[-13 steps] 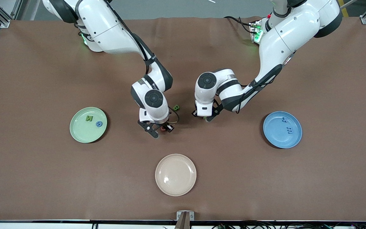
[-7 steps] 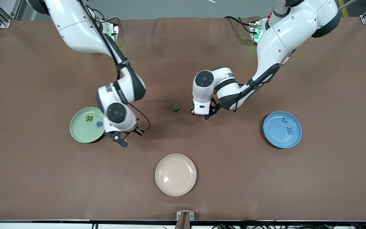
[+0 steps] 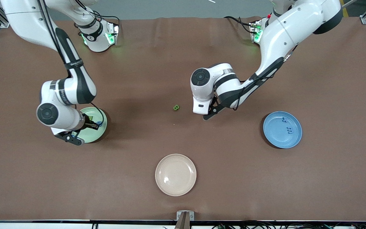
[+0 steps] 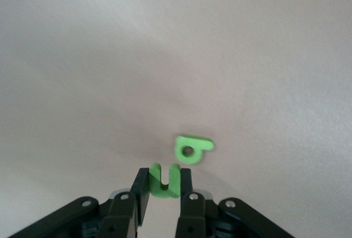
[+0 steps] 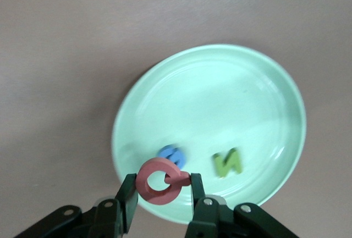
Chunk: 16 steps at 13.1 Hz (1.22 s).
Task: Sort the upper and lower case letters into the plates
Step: 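Drop the g into the blue plate while the right gripper drops Q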
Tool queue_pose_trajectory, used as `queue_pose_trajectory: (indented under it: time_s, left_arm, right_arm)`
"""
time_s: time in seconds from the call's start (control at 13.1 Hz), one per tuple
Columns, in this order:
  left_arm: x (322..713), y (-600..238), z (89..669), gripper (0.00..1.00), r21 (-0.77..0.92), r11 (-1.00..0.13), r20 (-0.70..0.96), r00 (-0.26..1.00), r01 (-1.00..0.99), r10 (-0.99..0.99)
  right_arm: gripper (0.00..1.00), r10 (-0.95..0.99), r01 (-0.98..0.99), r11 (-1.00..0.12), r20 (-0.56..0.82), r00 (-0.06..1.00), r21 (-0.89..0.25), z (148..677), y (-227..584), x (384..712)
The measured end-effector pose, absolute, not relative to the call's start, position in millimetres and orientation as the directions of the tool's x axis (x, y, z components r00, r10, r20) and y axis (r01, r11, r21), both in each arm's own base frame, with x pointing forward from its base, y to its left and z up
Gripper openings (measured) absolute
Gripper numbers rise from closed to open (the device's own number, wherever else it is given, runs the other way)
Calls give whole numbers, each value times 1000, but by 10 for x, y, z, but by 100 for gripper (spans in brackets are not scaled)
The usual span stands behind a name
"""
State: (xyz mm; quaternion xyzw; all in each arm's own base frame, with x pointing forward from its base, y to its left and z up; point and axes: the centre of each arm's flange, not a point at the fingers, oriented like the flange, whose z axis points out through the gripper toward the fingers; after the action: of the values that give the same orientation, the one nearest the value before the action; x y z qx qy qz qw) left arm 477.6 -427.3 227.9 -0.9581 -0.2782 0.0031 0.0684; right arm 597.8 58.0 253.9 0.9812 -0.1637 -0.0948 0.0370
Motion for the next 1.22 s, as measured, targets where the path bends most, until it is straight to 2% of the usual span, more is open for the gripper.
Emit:
queue_pose_trajectory:
  time_s: [0.23,0.38,0.76,0.84,1.22]
  left_arm:
    - [5066,-3565,2673,26,-101,-881,-40,883,462,468]
    - [5200,-2887,2791,26,-84,-913,-25,916,398,401]
    - [5157,-1849,2521,26,-135,-954,25,963,268,267]
    - [5142,-1728,2469,26,-131,-960,48,969,248,244]
    - [5241,-887,2171,26,-71,-980,56,982,183,180]
  right_arm:
    - [44,-267,-259,-964,-163,950,68,2460,15,5974]
    - [44,-238,-233,-971,-134,962,50,2349,-242,5918]
    - [44,-221,-218,-975,-123,968,40,2239,-386,5838]
    - [51,-219,-216,-976,-122,968,39,2238,-374,5839]
    - [100,-216,-213,-976,-121,969,37,2238,-355,5841]
